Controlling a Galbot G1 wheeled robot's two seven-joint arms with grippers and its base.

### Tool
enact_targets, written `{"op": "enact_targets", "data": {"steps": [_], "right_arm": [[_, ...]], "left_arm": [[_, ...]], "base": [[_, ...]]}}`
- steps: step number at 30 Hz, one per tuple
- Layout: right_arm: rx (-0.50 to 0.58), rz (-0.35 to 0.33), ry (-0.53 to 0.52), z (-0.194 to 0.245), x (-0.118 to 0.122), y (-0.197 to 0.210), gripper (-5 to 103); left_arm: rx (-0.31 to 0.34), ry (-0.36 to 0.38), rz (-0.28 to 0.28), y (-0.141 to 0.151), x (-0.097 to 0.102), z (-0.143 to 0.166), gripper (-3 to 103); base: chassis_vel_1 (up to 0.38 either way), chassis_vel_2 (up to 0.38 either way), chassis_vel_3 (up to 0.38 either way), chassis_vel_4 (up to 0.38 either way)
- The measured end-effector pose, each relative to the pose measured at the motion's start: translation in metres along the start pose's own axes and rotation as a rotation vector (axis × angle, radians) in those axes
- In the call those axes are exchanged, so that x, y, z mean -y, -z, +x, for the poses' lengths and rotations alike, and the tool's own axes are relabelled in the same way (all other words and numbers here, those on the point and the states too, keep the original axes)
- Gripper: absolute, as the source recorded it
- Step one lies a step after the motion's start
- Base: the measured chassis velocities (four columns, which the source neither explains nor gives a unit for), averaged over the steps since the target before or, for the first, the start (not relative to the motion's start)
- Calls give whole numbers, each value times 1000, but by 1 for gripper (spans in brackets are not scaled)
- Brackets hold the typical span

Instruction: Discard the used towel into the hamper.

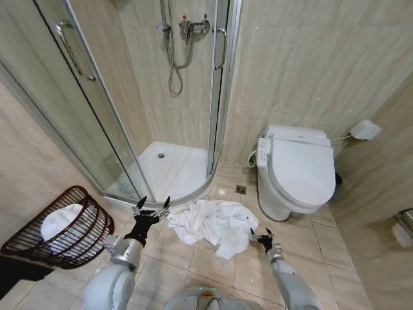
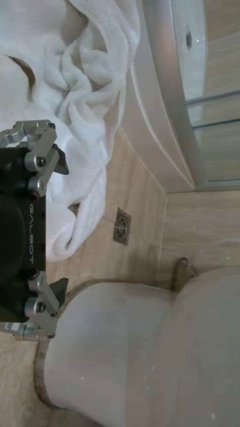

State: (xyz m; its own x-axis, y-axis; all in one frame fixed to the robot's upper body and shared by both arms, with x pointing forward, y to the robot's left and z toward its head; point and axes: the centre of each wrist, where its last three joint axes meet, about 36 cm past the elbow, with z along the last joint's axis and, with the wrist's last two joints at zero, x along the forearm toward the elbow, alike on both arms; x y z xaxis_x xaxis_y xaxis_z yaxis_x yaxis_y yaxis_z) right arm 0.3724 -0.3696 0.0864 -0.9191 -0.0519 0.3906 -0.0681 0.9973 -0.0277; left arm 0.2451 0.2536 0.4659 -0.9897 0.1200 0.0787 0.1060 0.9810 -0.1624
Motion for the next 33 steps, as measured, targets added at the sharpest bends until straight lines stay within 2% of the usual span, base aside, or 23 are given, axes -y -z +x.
{"op": "enact_targets", "data": {"steps": [16, 24, 26, 33], "right_arm": [[37, 30, 8, 0, 6, 1, 100], [49, 104, 31, -3, 11, 5, 100], [50, 143, 43, -6, 19, 9, 100], [82, 181, 46, -15, 30, 27, 100]], "left_arm": [[0, 0, 0, 0, 0, 0, 100], [0, 0, 0, 0, 0, 0, 100], [0, 0, 0, 0, 0, 0, 100], [0, 0, 0, 0, 0, 0, 100]], "base": [[0, 0, 0, 0], [0, 0, 0, 0], [0, 0, 0, 0], [0, 0, 0, 0]]}}
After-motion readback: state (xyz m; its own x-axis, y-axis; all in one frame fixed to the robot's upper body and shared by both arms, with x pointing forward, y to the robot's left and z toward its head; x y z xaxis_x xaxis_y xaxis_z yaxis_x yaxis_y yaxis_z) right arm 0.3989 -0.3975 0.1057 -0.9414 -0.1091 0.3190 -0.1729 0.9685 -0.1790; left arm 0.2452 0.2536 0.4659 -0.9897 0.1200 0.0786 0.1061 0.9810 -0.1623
